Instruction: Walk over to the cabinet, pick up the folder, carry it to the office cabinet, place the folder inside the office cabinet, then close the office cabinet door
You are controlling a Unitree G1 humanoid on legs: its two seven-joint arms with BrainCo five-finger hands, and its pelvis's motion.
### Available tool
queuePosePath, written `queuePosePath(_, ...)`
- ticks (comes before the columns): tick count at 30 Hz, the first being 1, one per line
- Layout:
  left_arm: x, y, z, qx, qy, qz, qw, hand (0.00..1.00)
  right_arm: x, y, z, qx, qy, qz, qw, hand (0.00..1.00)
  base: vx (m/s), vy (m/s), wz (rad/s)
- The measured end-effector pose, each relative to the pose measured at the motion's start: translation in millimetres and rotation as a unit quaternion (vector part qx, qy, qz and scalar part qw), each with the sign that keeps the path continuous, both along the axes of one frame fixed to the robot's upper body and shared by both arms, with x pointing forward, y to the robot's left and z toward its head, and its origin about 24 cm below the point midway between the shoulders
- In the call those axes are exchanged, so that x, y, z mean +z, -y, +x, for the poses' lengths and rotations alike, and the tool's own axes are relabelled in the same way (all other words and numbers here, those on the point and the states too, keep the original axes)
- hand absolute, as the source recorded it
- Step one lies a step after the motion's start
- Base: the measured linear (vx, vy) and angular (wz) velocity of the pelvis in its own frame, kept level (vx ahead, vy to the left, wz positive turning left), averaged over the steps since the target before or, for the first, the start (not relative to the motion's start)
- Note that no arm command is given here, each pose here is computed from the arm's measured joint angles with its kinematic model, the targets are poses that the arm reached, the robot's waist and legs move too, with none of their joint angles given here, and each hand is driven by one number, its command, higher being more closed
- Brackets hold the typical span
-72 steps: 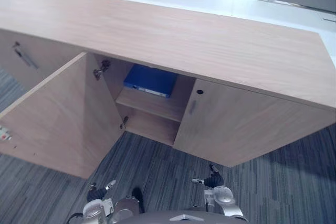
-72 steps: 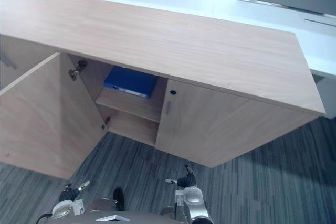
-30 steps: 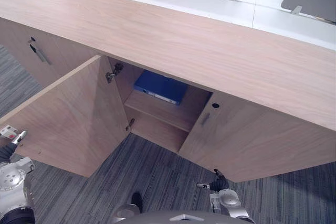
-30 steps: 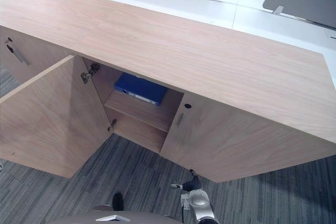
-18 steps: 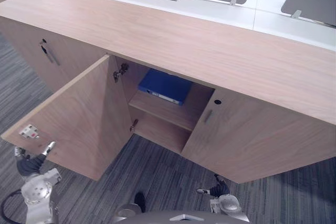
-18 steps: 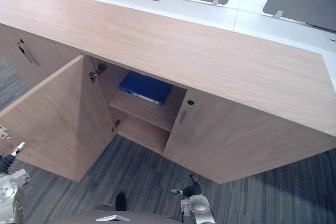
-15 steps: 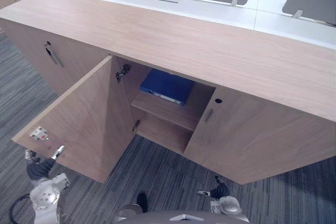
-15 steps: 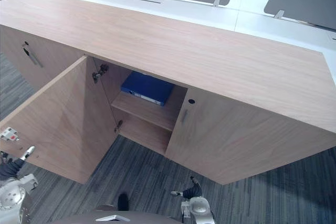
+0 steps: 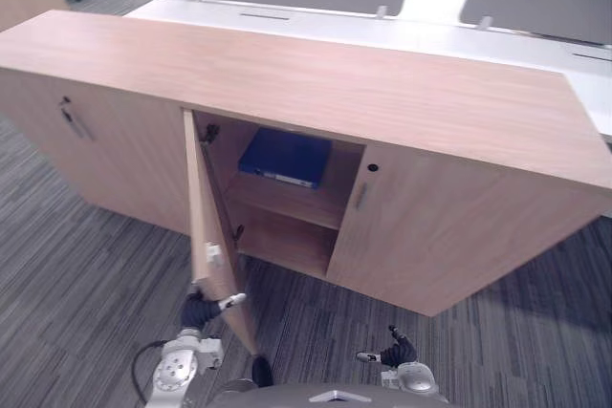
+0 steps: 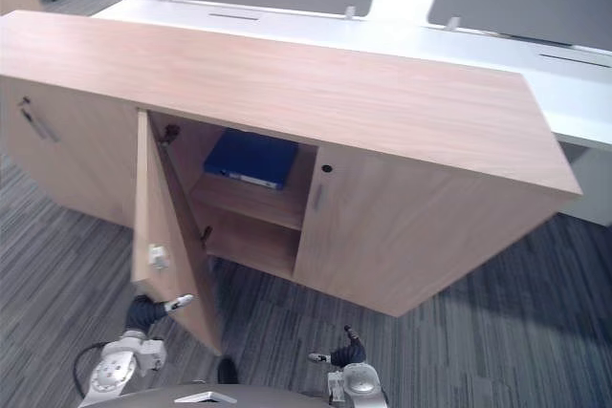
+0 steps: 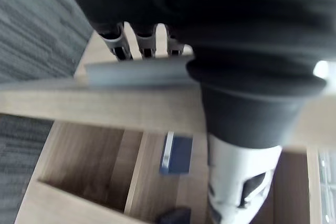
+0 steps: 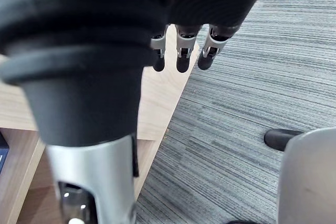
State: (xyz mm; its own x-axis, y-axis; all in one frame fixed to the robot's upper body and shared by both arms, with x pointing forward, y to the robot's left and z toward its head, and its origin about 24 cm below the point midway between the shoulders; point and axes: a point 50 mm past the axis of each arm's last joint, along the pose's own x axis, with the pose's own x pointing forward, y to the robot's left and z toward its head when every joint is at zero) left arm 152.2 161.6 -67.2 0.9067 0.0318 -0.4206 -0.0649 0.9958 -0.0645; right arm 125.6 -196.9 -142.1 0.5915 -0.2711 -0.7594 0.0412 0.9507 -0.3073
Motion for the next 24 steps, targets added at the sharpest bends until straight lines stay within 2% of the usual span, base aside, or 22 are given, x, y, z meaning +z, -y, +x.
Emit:
queuePosePath(11, 0, 33, 34, -0.076, 0.007, 0.006, 0.997, 0.0, -1, -4, -1, 0.0, 0.0, 0.004, 1.0, 0.0, 0.03, -0.018, -0.24)
queuePosePath(16, 1, 29, 60, -0.076, 0.008, 0.056, 0.996, 0.0, -1, -4, -2, 0.0, -0.003, 0.003, 1.0, 0.0, 0.08, -0.032, -0.21)
queuePosePath(18, -3, 21, 63, -0.073, -0.006, 0.077, 0.994, 0.0, -2, -5, -1, 0.0, -0.005, 0.003, 1.0, 0.0, 0.09, -0.044, -0.13)
queuePosePath(24, -6, 20, 68, -0.076, -0.015, 0.096, 0.992, 0.0, -3, -3, 1, -0.002, -0.012, 0.002, 1.0, 0.0, 0.06, -0.028, -0.07)
